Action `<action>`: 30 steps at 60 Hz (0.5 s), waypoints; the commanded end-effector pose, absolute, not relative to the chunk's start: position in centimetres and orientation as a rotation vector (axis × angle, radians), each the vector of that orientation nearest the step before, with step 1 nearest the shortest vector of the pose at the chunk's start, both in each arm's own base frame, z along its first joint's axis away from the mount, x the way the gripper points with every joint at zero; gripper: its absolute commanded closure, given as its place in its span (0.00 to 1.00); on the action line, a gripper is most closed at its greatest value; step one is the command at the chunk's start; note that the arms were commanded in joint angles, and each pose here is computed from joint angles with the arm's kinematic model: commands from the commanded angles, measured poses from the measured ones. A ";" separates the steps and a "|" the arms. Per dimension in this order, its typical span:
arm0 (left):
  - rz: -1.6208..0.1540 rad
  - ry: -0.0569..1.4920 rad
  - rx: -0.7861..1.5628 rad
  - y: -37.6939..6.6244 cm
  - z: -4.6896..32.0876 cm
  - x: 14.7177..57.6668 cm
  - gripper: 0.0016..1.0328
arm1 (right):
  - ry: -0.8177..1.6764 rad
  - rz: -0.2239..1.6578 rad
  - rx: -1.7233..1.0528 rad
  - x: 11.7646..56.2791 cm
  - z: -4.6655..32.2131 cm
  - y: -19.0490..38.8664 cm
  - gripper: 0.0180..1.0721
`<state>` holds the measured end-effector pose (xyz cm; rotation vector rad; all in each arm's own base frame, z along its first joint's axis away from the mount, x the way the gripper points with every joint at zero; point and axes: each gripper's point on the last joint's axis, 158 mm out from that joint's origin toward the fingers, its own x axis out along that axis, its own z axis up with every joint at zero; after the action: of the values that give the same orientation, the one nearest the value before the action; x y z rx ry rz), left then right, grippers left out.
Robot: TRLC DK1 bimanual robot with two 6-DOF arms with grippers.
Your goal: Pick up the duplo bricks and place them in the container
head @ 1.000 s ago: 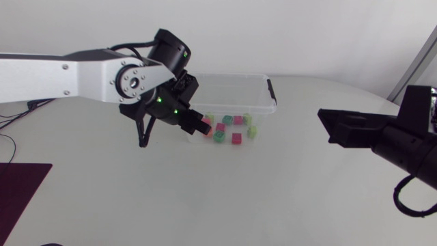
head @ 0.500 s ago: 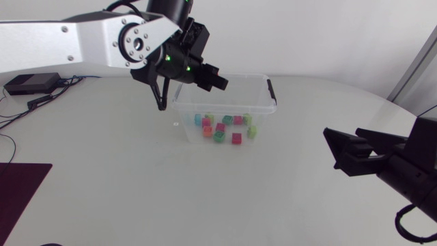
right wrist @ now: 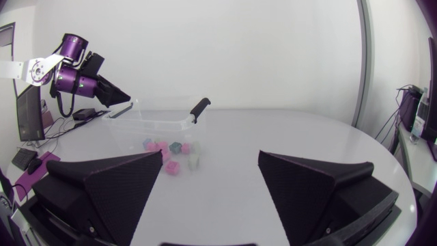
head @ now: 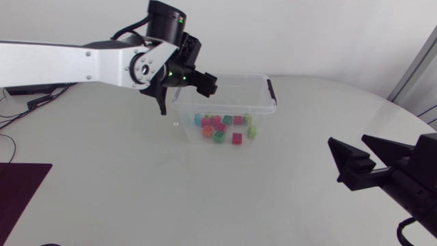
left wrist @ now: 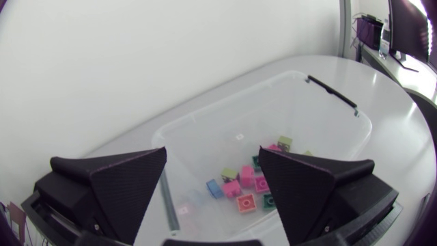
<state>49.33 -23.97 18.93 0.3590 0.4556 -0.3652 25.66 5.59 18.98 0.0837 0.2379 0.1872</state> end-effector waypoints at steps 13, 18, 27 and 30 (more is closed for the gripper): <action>-0.237 0.279 0.362 -17.0 25.4 45.8 0.04 | 0.170 0.114 -0.004 25.2 18.6 3.6 0.04; -0.212 0.256 0.392 -15.2 25.9 45.2 0.05 | 0.147 0.100 -0.025 24.9 18.6 3.2 0.04; -0.151 0.223 0.397 -11.4 26.8 43.1 0.05 | 0.092 0.065 -0.050 24.3 18.6 2.2 0.04; -0.141 0.213 0.392 -10.6 27.1 42.2 0.05 | 0.084 0.050 -0.058 24.2 18.5 1.8 0.04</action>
<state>43.48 -11.97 26.26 0.3796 0.2453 -0.1630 24.22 2.31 19.54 -0.0247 0.0811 0.0714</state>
